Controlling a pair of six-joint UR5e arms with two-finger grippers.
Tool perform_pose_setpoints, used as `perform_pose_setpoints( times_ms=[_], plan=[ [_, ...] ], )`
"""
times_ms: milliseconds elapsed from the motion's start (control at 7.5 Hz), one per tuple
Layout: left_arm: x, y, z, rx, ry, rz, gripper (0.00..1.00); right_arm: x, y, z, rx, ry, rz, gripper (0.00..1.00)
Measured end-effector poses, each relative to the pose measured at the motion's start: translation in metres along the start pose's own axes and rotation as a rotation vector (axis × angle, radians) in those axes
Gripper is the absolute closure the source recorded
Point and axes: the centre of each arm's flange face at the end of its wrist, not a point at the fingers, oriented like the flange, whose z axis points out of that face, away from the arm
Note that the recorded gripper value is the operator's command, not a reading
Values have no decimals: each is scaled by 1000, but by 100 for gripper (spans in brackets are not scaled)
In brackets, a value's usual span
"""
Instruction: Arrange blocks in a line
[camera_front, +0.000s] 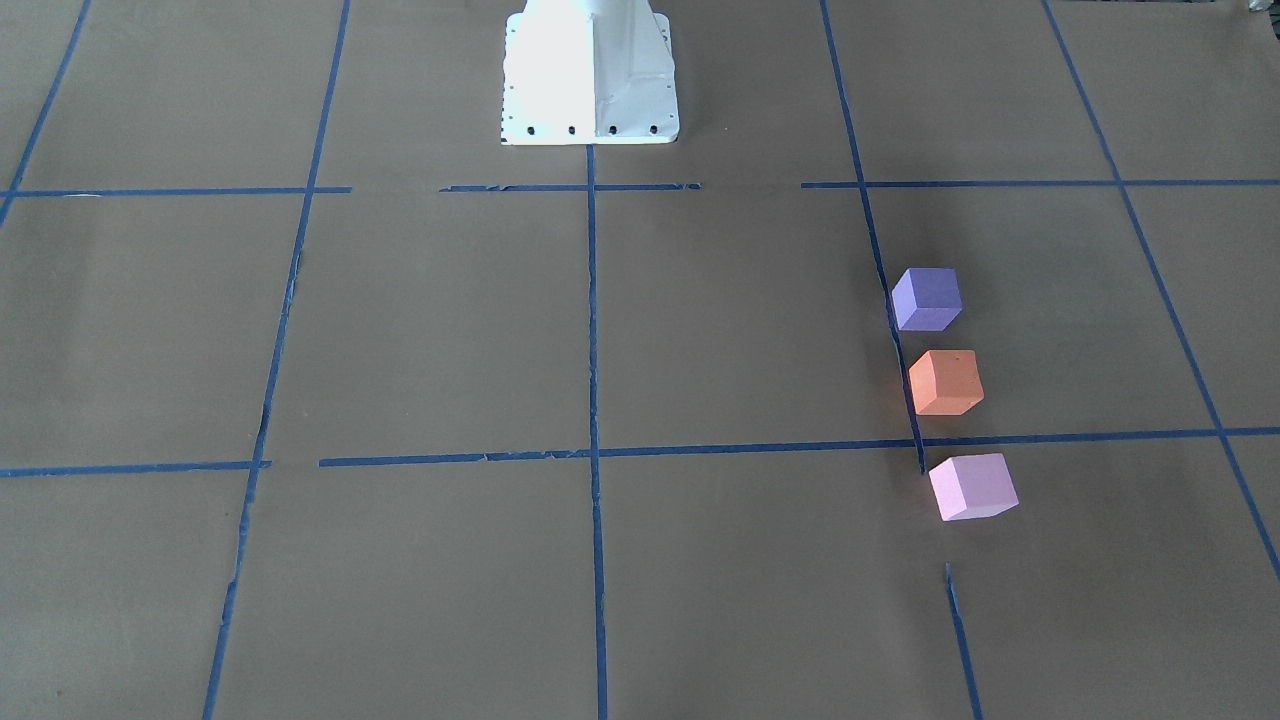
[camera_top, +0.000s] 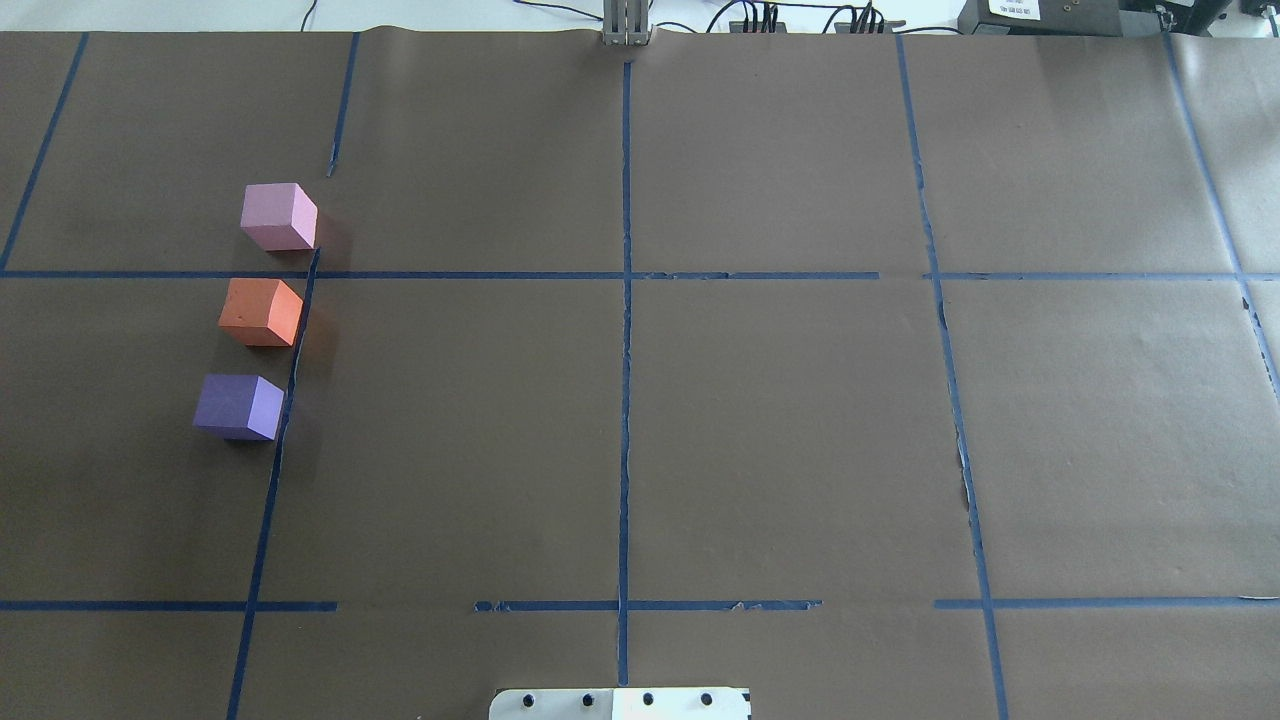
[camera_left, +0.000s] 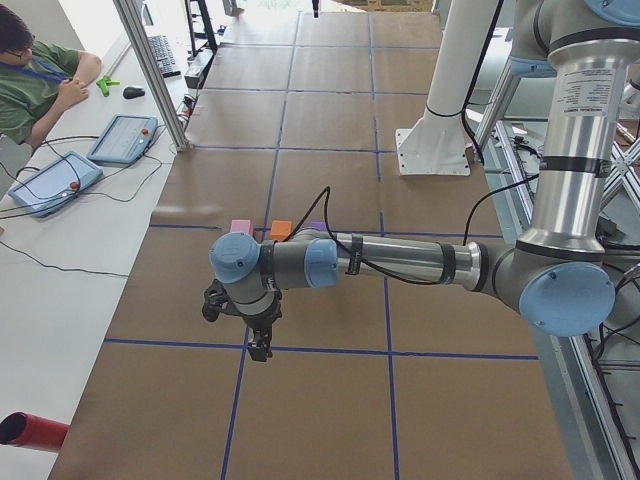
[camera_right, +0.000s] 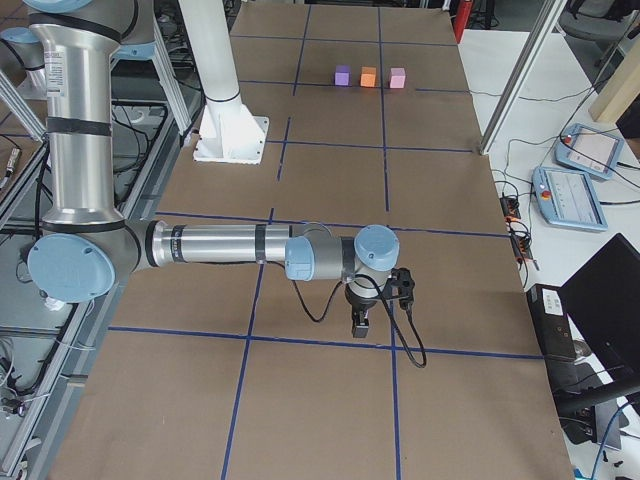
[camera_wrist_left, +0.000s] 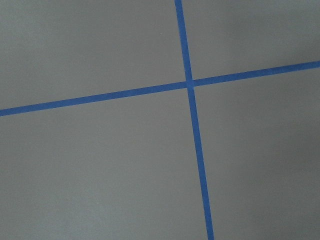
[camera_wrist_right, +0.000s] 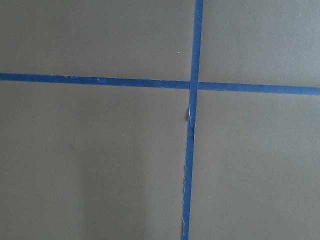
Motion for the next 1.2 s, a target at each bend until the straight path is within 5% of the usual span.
perform_pose_setpoints(
  times_ms=[1200],
  plan=[
    [3, -2, -4, 8, -1, -13, 0, 0, 0, 0, -1, 1, 0, 0]
  ],
)
